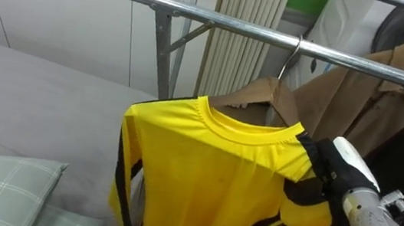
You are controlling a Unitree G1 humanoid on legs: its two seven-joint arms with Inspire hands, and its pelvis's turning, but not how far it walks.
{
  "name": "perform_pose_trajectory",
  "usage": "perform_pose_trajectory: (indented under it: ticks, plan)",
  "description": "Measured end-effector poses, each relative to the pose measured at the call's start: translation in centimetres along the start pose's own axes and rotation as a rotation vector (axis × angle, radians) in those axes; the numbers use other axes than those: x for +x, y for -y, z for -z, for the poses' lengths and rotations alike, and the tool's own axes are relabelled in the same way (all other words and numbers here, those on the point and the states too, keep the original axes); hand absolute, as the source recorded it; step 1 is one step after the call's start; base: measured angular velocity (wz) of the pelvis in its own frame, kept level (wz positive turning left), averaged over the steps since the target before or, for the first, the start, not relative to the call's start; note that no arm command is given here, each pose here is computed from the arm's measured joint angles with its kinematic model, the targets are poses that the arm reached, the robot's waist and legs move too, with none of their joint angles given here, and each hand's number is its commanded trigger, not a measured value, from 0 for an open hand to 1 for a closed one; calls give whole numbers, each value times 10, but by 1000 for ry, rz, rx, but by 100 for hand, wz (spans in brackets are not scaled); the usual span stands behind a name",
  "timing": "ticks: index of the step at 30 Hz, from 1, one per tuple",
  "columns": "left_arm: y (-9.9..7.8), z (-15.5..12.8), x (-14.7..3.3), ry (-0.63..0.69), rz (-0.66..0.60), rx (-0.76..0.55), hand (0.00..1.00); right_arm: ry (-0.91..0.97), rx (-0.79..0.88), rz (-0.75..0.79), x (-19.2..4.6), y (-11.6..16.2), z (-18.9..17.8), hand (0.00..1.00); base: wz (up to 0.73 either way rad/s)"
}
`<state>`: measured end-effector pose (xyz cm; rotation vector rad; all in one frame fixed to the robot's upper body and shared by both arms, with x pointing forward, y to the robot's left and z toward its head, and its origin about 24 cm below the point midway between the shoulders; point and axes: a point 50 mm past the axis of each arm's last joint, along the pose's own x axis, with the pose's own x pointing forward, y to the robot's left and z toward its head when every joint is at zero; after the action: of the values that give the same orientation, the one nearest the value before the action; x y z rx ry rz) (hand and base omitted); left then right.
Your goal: Hang clothes
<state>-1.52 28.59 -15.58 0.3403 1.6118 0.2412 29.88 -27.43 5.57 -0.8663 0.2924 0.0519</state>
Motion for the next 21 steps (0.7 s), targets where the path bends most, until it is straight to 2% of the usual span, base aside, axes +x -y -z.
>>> perform_pose_trajectory:
  ticks: [21]
  plan:
    - [-1, -1, 0, 9, 6, 18, 0, -24, 46, -18, 7, -4, 9, 100, 0]
